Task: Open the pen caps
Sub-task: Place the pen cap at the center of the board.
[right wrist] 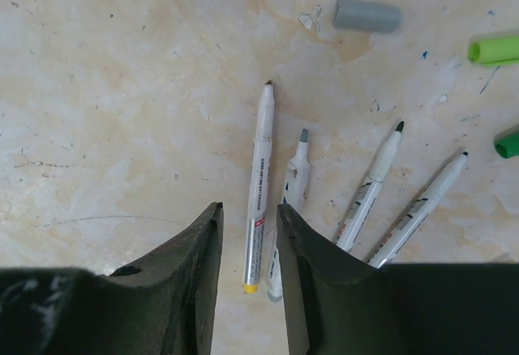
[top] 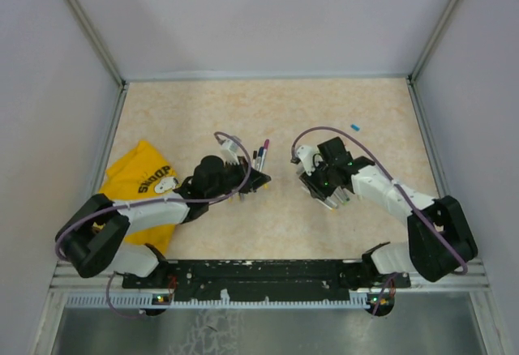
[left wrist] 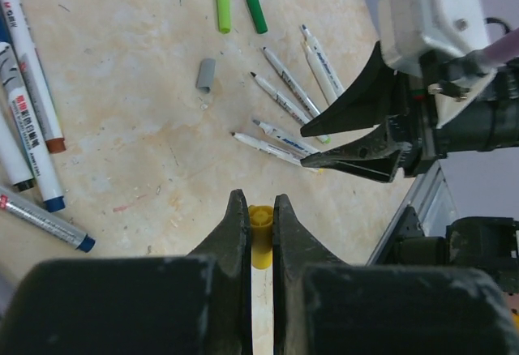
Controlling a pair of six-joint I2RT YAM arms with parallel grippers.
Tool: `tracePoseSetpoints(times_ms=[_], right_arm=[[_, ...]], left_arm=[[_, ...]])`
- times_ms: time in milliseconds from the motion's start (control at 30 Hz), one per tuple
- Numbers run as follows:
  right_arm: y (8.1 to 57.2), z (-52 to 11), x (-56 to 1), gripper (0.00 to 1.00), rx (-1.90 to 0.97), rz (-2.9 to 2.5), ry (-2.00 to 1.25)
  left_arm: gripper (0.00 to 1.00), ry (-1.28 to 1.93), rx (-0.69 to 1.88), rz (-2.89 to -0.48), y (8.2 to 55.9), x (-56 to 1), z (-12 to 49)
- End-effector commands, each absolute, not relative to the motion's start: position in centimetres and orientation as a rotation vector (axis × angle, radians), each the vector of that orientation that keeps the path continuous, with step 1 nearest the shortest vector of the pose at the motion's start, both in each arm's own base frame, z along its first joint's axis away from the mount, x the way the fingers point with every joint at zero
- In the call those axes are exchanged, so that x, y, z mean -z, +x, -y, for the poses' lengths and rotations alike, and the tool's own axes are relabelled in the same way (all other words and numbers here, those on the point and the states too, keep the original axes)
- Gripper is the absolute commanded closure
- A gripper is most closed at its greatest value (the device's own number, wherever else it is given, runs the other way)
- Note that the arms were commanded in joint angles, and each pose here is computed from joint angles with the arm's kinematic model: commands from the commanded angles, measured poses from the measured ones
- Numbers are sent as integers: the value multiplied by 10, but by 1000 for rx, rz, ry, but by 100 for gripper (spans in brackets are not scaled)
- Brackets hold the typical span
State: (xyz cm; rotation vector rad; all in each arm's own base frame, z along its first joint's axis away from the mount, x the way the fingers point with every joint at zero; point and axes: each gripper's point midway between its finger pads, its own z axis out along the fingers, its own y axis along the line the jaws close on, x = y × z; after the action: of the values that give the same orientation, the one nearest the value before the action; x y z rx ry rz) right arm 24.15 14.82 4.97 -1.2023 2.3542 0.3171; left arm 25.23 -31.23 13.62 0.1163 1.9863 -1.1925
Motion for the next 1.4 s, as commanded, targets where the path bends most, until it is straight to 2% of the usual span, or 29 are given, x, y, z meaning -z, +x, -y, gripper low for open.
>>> tracePoseSetpoints(times_ms=[0,233,600,900,1067,1367], right_arm=[[257,-160,-86,67,-322,-2213,-1199],[266,-149,-100,66,-306,-2194,-1127],[277,-133,-113,66,-266,-2182,-1026],[280,-130,-116,65,-258,-2174,-1004],[280,-130,-117,65,-258,-2172,-1001],[280,-129,-117,65,-259,-2169,-1000]], left_arm=[[99,155,1020,-2059,262,-118,326],[96,197,884,-2229,276,-81,353],[95,326,599,-2309,322,-53,369],[91,409,570,-2335,340,-39,392],[74,417,538,-2353,344,-32,393],[62,408,502,-2347,348,-39,388]])
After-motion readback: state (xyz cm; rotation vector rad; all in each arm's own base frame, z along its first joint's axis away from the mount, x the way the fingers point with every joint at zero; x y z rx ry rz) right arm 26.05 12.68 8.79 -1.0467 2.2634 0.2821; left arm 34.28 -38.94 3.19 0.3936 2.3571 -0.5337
